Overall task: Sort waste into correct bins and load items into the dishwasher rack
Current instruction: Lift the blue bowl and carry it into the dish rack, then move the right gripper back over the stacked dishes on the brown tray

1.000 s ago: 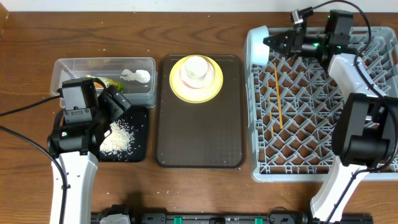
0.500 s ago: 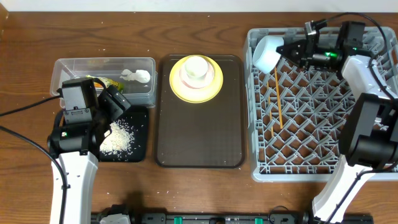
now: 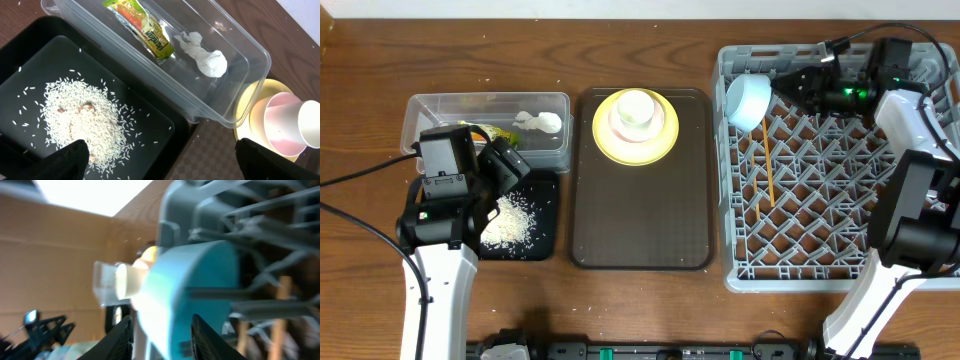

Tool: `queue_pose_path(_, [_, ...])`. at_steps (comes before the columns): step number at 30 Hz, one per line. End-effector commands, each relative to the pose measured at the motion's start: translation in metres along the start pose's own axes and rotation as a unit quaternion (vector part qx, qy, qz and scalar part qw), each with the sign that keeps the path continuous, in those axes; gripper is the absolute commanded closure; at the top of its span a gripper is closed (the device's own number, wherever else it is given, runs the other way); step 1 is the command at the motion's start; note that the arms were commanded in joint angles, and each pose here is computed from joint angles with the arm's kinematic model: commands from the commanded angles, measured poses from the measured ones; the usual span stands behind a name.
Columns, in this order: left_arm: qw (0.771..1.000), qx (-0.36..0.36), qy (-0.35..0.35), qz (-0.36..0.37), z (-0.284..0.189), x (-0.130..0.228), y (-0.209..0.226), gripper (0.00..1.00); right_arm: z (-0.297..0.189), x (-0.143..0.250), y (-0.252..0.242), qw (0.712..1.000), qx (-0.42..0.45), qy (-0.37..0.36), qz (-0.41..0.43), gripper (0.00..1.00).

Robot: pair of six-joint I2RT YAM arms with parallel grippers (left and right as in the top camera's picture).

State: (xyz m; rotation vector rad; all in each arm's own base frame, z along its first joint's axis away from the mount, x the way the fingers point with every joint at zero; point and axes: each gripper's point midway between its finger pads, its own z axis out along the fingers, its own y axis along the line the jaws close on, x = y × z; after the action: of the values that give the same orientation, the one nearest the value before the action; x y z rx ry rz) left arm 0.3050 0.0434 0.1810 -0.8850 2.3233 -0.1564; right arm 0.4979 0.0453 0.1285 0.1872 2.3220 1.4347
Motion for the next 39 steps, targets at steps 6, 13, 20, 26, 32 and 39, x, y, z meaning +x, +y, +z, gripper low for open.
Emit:
queue_pose_path(6, [1.000,-0.004,-0.007,-0.006,-0.002,-0.005,0.001,0.04,-0.038,-0.024,0.000,0.980,0.176,-0.047,-0.079,0.60])
queue_pose_path(13, [1.000,-0.004,-0.007,-0.006,-0.002,-0.005,0.001,0.04,-0.054,-0.010,0.046,0.949,0.262,-0.010,-0.176,0.72])
queue_pose_path(20, [1.000,-0.004,-0.007,-0.006,-0.002,-0.004,0.001,0.04,-0.022,0.017,0.104,0.935,0.257,0.011,-0.243,0.82])
queue_pose_path(26, [1.000,-0.004,-0.007,-0.006,-0.002,-0.004,0.001,0.04,0.039,0.069,0.146,0.927,0.216,0.077,-0.298,0.84])
queue_pose_path(32, [1.000,-0.004,-0.007,-0.006,-0.002,-0.004,0.001,0.04,0.088,0.110,0.170,0.876,0.272,0.099,-0.385,0.80])
queue_pose_path(39, [1.000,-0.004,-0.007,-0.006,-0.002,-0.004,0.001,0.04,0.133,0.136,0.202,0.813,0.293,0.078,-0.498,0.77])
